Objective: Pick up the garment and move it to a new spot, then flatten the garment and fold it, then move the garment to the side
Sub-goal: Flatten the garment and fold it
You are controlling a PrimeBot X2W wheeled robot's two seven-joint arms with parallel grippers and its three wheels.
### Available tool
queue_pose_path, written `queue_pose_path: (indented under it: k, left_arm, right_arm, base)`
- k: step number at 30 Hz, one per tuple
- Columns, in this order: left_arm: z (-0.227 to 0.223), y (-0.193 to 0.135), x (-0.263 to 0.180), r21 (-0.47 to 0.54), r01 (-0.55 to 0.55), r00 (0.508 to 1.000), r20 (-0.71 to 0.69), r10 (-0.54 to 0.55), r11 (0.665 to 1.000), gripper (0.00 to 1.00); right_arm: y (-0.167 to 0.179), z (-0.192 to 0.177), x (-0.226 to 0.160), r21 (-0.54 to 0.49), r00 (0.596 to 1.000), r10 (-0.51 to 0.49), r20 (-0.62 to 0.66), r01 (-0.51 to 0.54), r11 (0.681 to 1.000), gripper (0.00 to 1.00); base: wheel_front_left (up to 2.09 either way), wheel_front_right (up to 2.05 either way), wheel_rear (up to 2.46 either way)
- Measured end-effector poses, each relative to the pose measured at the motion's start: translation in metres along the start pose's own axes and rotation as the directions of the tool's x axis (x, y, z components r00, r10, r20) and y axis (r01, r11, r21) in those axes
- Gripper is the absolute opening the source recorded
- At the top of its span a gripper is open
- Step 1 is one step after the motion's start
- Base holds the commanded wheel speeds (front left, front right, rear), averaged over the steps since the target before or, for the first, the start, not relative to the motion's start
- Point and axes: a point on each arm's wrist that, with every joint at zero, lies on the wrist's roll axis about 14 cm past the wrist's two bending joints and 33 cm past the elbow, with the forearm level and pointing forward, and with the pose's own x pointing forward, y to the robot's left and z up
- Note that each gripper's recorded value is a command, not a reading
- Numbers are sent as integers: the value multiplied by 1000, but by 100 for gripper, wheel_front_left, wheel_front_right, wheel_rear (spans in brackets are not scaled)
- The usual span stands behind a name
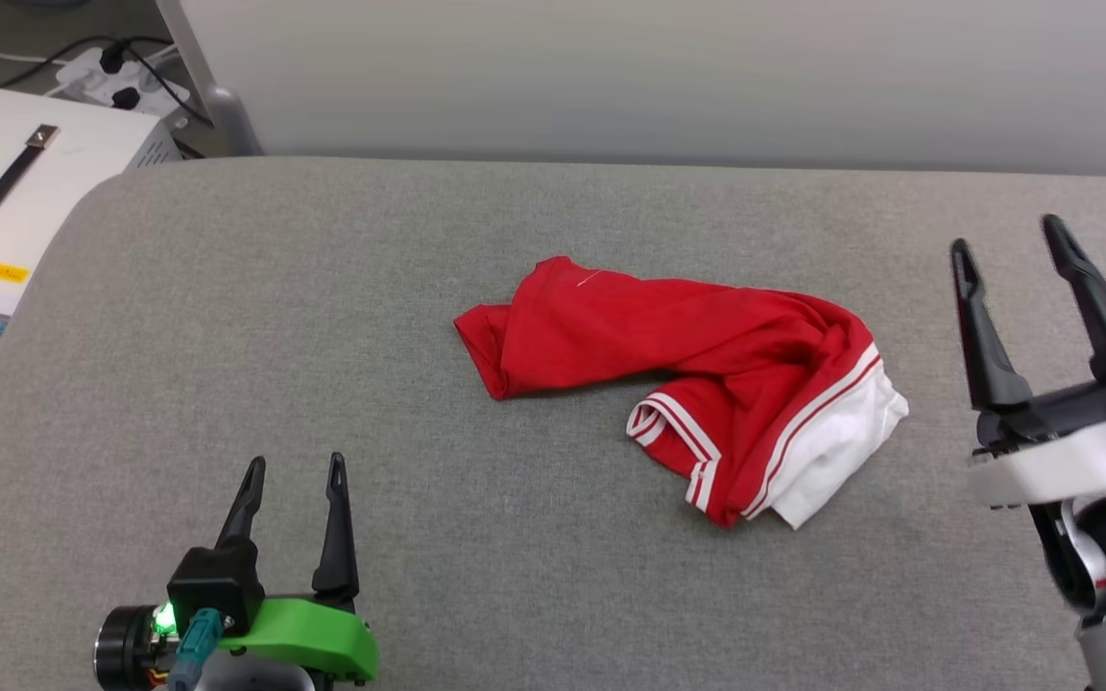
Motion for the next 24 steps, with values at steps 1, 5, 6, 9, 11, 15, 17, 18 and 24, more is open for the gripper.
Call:
queue_pose_path:
  k: [1,5,6,9,11,15,17,18,24]
  left_arm:
    - [-1,0,1,1,-1,1000,-4,1,1000,100]
    - [-4,-1,6,1,3,1000,-11,-3,1000,100]
    - [-5,-1,7,1,3,1000,-14,-3,1000,100]
    - [-8,0,8,-1,0,1000,-23,0,1000,100]
    - [-10,0,10,-1,-1,1000,-28,1,1000,100]
    - [-9,-1,19,0,2,1000,-19,-2,1000,100]
    - [-8,-2,23,0,4,1000,-17,-4,1000,100]
    - [-9,-2,25,0,4,1000,-17,-4,1000,100]
    - [-16,-2,33,-4,3,999,-35,-3,1000,100]
  right_arm:
    - [2,-8,4,-2,999,33,-24,-33,999,100]
    - [12,-41,14,-18,966,169,-194,-176,984,100]
    - [15,-47,15,-13,952,196,-236,-205,979,100]
    - [23,-71,12,22,870,272,-411,-289,957,100]
    - [26,-96,-4,52,764,307,-568,-338,940,100]
    - [23,-128,-34,120,559,331,-761,-379,918,100]
    - [25,-140,-45,150,471,339,-814,-394,907,100]
    - [28,-146,-50,171,427,348,-834,-401,900,100]
    - [42,-183,-71,247,252,373,-893,-418,874,100]
  base:
    - [0,0,0]
    - [0,0,0]
    - [0,0,0]
    - [0,0,0]
    - [0,0,0]
    - [0,0,0]
    - [0,0,0]
    - [0,0,0]
    - [0,0,0]
